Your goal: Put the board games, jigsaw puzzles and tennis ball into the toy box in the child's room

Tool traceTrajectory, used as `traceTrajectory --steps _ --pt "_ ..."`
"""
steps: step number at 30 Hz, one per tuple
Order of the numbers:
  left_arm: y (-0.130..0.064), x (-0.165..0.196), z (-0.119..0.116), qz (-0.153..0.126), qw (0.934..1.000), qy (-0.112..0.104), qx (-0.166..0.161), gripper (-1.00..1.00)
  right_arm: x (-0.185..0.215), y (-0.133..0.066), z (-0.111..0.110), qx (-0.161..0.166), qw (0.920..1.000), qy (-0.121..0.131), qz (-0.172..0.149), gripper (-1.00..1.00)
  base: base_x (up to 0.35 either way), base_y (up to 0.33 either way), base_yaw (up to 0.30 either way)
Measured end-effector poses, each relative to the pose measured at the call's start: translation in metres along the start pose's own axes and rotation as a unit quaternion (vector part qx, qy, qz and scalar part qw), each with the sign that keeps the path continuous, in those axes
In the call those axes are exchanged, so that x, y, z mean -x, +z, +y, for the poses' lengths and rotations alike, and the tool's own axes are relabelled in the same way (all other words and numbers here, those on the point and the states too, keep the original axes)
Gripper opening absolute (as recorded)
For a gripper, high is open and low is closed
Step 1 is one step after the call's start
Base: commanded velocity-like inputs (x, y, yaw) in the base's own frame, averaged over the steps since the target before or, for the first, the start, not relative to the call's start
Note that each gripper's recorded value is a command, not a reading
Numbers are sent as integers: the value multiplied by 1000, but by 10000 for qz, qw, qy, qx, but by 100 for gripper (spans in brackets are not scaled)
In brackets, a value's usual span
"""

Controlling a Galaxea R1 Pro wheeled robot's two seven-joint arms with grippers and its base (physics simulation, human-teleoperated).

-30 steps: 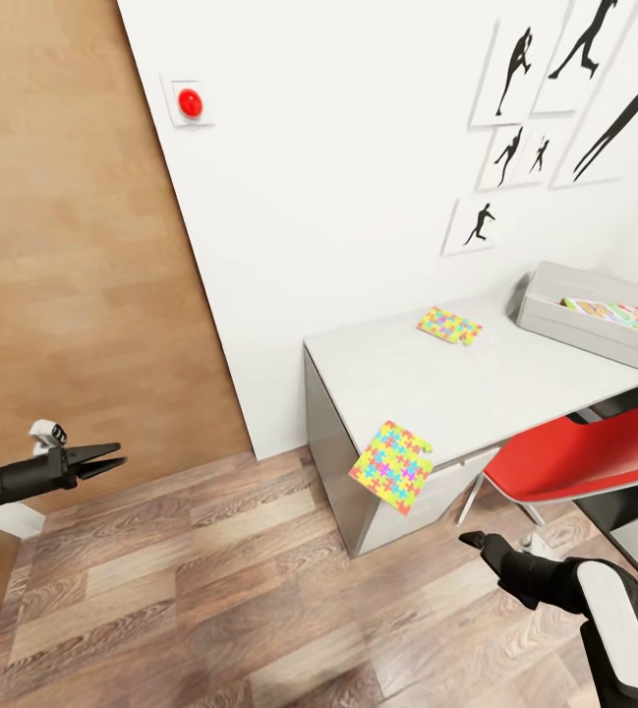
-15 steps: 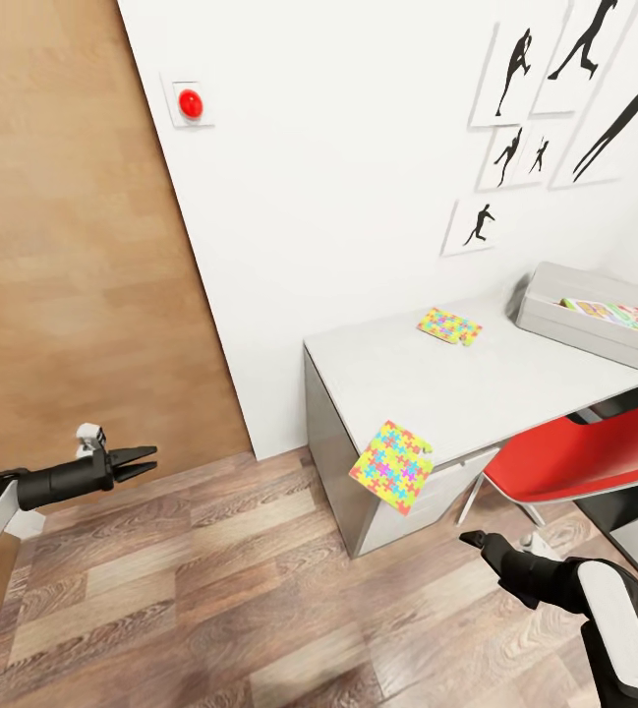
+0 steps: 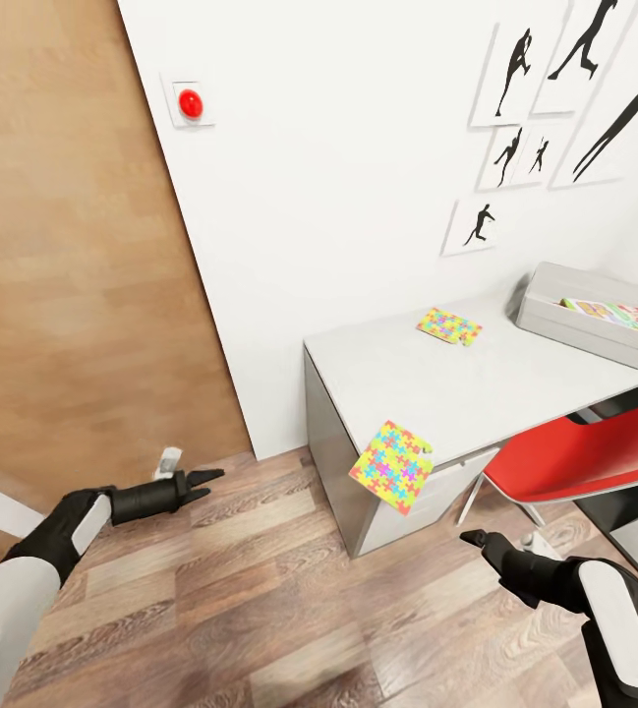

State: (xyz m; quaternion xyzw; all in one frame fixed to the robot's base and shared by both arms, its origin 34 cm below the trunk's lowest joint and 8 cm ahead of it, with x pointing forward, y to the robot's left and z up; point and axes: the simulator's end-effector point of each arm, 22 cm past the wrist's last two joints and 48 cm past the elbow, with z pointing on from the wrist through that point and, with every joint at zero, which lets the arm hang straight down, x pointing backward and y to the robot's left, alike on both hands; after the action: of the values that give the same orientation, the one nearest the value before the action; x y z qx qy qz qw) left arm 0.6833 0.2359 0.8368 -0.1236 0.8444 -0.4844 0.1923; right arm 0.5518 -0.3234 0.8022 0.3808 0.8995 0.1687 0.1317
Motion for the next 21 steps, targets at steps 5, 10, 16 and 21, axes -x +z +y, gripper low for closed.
traceTrajectory --steps 5,10,16,21 --pt "24 -21 2 41 9999 -101 -1 100 0 0 0 -2 10000 -4 1 100 0 0 0" --pt "60 -48 -17 150 9994 -167 -250 100 4 -2 -5 -25 10000 57 -40 100 0 0 0" --pt "81 -65 -29 195 9988 -207 -402 100 9 -5 -9 -46 9999 89 -72 100 0 0 -7" --pt "86 -70 -32 221 9985 -243 -444 100 9 -5 -12 -64 9999 109 -74 100 0 0 -145"
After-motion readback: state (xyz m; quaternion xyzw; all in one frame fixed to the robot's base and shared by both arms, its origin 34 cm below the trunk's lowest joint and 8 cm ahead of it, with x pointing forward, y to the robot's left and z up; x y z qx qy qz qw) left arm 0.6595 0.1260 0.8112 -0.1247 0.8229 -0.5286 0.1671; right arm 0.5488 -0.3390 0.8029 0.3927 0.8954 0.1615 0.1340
